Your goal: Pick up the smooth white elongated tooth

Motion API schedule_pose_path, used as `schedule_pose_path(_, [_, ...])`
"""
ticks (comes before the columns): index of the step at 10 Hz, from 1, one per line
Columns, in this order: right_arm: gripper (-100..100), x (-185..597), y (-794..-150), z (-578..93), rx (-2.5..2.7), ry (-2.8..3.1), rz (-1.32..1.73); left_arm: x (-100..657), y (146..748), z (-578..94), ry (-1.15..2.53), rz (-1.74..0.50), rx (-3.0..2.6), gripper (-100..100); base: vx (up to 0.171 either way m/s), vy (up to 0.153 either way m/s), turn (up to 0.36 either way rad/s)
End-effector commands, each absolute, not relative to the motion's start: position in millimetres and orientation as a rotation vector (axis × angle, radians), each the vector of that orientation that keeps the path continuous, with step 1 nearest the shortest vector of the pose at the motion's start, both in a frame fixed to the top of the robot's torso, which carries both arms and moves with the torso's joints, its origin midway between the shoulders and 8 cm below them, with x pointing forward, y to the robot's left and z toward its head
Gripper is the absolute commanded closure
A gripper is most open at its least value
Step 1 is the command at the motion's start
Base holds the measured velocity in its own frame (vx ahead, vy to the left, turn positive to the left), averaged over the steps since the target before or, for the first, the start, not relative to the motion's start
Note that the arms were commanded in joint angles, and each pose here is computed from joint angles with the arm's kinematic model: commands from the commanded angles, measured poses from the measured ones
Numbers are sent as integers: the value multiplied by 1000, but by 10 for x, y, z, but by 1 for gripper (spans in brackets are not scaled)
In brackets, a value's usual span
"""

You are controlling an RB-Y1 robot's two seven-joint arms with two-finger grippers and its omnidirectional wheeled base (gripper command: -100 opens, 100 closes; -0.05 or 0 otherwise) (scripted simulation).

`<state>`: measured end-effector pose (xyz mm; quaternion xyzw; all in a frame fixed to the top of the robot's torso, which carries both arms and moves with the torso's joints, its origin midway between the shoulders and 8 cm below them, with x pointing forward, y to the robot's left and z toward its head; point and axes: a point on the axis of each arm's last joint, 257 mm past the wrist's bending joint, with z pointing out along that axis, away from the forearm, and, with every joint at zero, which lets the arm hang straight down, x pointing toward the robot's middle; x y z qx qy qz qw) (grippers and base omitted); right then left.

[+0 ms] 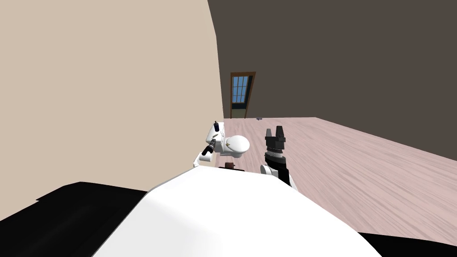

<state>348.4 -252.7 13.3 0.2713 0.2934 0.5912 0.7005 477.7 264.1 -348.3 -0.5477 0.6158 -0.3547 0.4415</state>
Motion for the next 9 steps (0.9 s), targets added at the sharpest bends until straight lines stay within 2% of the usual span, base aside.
schedule_pose_path(1, [0, 3484, -2527, 133, 604, 654, 1317, 4777, 2641, -3483, 1529, -880, -1359, 100, 0, 0, 0])
schedule_pose_path(3, [0, 3484, -2527, 133, 604, 654, 1317, 4797, 2634, -3448, 1523, -886, -1354, 100, 0, 0, 0])
schedule_pose_path(4, [0, 3484, -2527, 133, 604, 654, 1317, 4799, 2634, -3443, 1523, -887, -1352, 0, 0, 0, 0])
schedule_pose_path(5, [0, 3484, -2527, 133, 604, 654, 1317, 4773, 2571, -3359, 1522, -904, -1329, 100, 8, 0, 86])
schedule_pose_path(8, [0, 3484, -2527, 132, 604, 654, 1317, 4720, 2538, -3339, 1529, -909, -1323, 100, 5, -3, 65])
schedule_pose_path(9, [0, 3484, -2527, 133, 604, 654, 1317, 4716, 2535, -3336, 1529, -910, -1323, 0, 0, 0, 0])
